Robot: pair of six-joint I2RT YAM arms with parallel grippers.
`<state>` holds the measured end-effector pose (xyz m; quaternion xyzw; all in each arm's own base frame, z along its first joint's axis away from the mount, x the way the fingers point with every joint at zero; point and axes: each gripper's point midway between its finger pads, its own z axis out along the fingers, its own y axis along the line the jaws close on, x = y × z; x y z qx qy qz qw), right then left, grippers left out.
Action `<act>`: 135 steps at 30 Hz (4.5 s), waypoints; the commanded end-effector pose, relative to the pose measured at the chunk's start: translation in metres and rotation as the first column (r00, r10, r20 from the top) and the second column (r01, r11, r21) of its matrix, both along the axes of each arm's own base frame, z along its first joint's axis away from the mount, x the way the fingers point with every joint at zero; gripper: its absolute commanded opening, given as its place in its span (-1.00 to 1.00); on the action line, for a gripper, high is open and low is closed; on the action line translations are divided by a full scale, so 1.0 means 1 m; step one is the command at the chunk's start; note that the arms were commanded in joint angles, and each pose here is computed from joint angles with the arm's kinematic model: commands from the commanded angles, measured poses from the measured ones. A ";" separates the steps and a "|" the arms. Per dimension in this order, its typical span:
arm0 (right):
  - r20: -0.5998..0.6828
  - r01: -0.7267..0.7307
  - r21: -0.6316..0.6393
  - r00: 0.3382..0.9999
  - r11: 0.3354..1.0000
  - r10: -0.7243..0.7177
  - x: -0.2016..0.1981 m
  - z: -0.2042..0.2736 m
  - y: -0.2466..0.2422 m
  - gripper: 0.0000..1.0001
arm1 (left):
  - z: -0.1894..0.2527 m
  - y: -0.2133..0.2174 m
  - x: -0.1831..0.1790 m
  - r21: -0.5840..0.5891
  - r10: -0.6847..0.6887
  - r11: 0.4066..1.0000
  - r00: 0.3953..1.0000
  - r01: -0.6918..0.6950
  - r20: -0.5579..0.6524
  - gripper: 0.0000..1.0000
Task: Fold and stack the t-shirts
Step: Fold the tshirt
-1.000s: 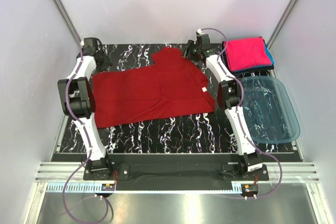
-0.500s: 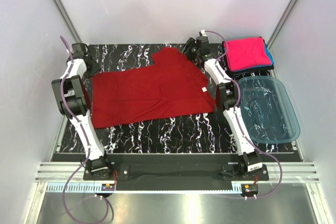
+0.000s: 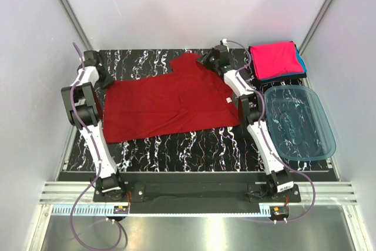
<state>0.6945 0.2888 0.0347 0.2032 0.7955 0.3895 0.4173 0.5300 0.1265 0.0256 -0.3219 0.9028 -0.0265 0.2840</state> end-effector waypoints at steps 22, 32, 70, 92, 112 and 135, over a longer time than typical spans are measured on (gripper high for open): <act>0.195 -0.001 -0.305 0.979 0.952 0.064 0.008 0.076 -0.065 -1.00 | 0.053 -0.021 0.029 -0.050 -0.101 0.993 0.985 0.109 0.143 -1.00; 0.372 -0.068 -0.279 0.912 0.958 0.173 0.007 0.138 -0.047 -1.00 | 0.082 -0.008 0.026 -0.010 -0.079 0.997 0.980 0.082 0.184 -1.00; 0.399 -0.183 -0.250 0.875 0.951 0.273 -0.044 0.135 -0.038 -1.00 | 0.025 0.032 0.035 -0.005 0.001 1.000 0.997 0.000 0.082 0.04; 0.394 -0.179 -0.252 0.879 0.951 0.269 -0.042 0.153 -0.041 -1.00 | 0.050 0.021 0.041 -0.062 -0.075 0.994 0.985 0.085 0.155 -1.00; 0.433 -0.152 -0.274 0.862 0.950 0.263 -0.068 0.180 -0.062 -1.00 | 0.089 0.022 0.011 -0.062 -0.044 0.996 0.976 0.059 0.211 -1.00; 0.362 -0.109 -0.309 0.905 0.945 0.223 -0.157 0.151 -0.100 -1.00 | 0.080 0.025 -0.088 -0.013 0.096 0.995 0.992 -0.095 0.085 -1.00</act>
